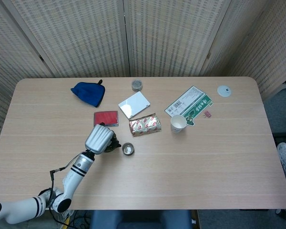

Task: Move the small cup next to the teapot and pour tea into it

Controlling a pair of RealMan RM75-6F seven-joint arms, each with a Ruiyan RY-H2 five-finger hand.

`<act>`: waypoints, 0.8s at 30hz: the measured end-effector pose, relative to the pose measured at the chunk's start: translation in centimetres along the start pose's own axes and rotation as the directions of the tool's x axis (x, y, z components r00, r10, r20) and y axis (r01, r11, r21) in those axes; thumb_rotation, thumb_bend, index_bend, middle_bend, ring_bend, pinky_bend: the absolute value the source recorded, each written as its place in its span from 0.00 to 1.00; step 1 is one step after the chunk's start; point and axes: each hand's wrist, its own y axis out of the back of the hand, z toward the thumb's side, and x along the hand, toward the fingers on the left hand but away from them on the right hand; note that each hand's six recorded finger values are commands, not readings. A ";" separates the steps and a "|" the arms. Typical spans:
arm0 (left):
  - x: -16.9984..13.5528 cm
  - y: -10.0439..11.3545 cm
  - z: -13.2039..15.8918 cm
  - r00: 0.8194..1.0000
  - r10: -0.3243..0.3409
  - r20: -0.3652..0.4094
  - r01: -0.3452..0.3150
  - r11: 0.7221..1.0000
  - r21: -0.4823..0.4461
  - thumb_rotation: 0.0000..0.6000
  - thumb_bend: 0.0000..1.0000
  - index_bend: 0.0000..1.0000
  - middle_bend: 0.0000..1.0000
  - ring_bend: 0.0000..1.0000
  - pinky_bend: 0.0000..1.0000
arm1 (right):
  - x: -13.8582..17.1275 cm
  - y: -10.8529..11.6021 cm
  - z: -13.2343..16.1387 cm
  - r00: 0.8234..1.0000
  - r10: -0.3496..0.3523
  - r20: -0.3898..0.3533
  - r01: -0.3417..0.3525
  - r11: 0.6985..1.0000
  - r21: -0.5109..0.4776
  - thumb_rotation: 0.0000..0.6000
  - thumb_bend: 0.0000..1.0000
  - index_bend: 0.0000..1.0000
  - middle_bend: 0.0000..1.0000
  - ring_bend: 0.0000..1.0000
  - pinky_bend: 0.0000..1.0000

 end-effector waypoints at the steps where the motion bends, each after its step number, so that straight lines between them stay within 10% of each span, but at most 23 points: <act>1: 0.1 0.0 0.1 1.000 0.001 0.002 -0.001 1.000 0.004 0.86 0.34 1.00 1.00 1.00 0.56 | 0.0 0.0 0.0 1.000 0.001 0.001 -0.001 1.000 0.000 1.00 0.20 0.20 0.22 0.15 0.27; 24: 0.5 -0.4 1.8 0.999 0.022 0.039 -0.025 0.997 0.080 0.99 0.35 1.00 1.00 1.00 0.56 | -0.1 -0.2 -0.6 1.000 0.001 0.009 -0.001 1.000 -0.005 1.00 0.20 0.20 0.22 0.15 0.27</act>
